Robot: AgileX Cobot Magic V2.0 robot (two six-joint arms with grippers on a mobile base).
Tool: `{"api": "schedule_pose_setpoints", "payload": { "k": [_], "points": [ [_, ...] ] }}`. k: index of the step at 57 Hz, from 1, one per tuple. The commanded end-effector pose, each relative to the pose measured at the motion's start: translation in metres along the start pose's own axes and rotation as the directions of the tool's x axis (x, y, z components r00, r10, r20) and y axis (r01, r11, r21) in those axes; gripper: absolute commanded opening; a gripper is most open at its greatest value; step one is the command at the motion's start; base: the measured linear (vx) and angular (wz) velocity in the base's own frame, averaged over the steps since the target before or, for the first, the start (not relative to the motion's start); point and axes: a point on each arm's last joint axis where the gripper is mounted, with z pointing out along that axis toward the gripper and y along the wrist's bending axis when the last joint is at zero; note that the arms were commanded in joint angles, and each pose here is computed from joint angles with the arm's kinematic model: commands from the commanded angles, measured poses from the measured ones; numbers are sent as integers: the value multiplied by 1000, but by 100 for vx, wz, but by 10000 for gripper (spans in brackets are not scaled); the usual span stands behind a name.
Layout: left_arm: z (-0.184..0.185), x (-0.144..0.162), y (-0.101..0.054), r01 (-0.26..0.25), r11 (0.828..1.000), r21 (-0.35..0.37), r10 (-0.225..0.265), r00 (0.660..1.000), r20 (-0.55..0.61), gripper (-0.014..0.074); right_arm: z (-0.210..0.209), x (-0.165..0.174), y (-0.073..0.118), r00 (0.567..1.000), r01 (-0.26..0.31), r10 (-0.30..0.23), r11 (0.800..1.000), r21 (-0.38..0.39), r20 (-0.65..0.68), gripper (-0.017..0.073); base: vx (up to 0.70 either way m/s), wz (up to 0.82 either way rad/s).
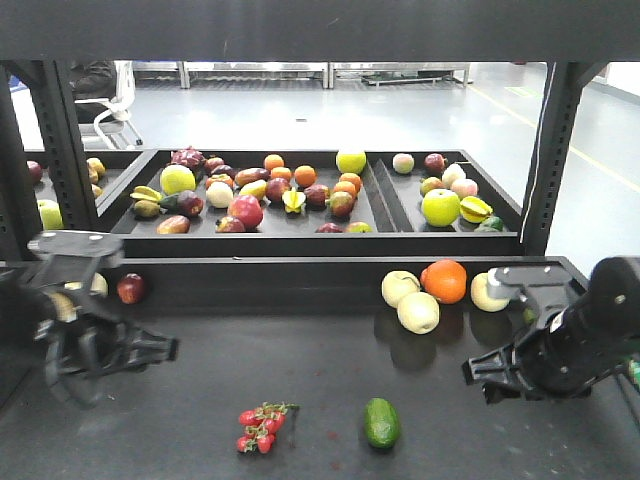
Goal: Pick snacks and fruit into basket
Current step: 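Move the left gripper down over the cherry-tomato bunch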
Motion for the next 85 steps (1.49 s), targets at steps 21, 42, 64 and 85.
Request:
{"api": "schedule_pose_setpoints", "payload": {
  "k": [21,42,64,85],
  "points": [
    [90,-58,-25,-289,949,129,278,956,97,512,9,-12,-2,998,16,-17,1000,10,53,379,0,0],
    [141,-41,-49,-366,920,141,352,929,115,637,9,-11,-2,999,15,-15,1000,8,46,379,0,0],
    [172,-39,-61,-300,938,175,291,954,73,629,9,-11,-2,999,15,-16,1000,8,46,379,0,0],
    [208,-44,-64,-262,949,176,258,965,44,627,9,-11,-2,999,15,-16,1000,8,46,379,0,0]
  ]
}}
